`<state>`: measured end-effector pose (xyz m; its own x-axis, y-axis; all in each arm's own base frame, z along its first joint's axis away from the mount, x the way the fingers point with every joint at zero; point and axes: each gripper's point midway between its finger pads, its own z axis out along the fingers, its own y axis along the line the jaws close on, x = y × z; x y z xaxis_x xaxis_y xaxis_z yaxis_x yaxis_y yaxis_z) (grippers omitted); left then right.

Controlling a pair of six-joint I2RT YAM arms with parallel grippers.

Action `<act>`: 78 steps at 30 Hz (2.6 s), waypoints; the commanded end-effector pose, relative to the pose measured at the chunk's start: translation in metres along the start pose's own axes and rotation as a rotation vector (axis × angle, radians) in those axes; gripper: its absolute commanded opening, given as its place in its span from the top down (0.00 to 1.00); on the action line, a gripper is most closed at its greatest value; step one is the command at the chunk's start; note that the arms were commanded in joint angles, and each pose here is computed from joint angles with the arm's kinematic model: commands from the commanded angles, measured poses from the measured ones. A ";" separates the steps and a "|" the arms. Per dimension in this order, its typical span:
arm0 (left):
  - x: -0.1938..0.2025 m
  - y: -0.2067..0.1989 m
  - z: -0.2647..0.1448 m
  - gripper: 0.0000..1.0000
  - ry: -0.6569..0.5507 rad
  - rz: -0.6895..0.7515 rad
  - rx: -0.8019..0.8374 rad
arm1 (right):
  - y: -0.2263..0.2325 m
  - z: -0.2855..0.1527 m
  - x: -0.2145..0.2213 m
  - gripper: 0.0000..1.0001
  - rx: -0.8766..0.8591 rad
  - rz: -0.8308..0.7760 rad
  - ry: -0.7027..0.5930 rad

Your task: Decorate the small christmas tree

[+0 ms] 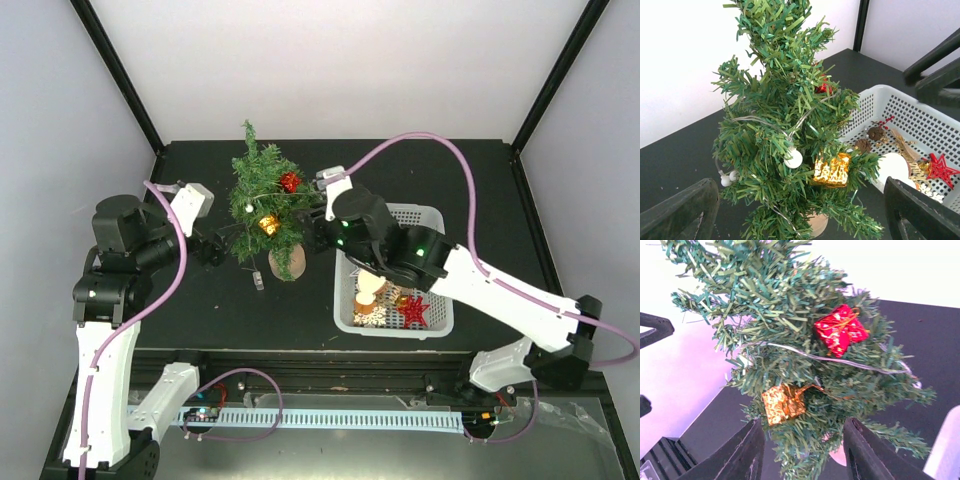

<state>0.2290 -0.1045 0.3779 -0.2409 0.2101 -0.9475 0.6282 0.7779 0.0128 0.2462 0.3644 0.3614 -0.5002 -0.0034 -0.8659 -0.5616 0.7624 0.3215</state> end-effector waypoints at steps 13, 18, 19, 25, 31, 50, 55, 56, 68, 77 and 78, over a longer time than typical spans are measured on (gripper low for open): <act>0.081 0.031 0.028 0.11 0.213 -0.017 -0.074 | -0.098 -0.047 0.066 0.54 0.252 0.117 0.083; 0.108 0.047 0.034 0.11 0.259 -0.032 -0.120 | -0.124 -0.049 0.091 0.54 0.255 0.192 0.116; 0.112 0.050 0.035 0.11 0.261 -0.040 -0.128 | -0.127 -0.048 0.095 0.54 0.258 0.201 0.121; 0.128 0.056 0.044 0.11 0.272 -0.102 -0.111 | -0.134 -0.043 0.110 0.54 0.264 0.208 0.147; 0.135 0.056 0.048 0.13 0.263 -0.183 -0.034 | -0.140 -0.045 0.114 0.54 0.278 0.207 0.138; 0.123 0.091 0.076 0.14 0.247 -0.142 -0.026 | -0.150 -0.038 0.126 0.54 0.307 0.207 0.151; 0.099 0.078 0.065 0.13 0.185 -0.111 0.007 | -0.154 -0.037 0.127 0.54 0.325 0.202 0.148; 0.095 0.072 0.062 0.12 0.168 -0.101 0.026 | -0.154 -0.037 0.127 0.54 0.327 0.201 0.149; 0.118 0.030 0.047 0.01 0.203 -0.007 0.164 | -0.154 -0.031 0.136 0.53 0.312 0.207 0.173; 0.130 0.040 0.054 0.01 0.207 -0.009 0.087 | -0.153 -0.030 0.138 0.53 0.301 0.215 0.171; 0.131 0.041 0.056 0.01 0.209 -0.011 0.089 | -0.153 -0.029 0.138 0.53 0.300 0.215 0.171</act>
<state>0.2568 -0.0788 0.2321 -0.4241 0.3164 -0.8485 0.6885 0.7213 -0.0751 0.2410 0.2271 0.1989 -0.7127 0.0580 -0.6991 -0.2321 0.9210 0.3130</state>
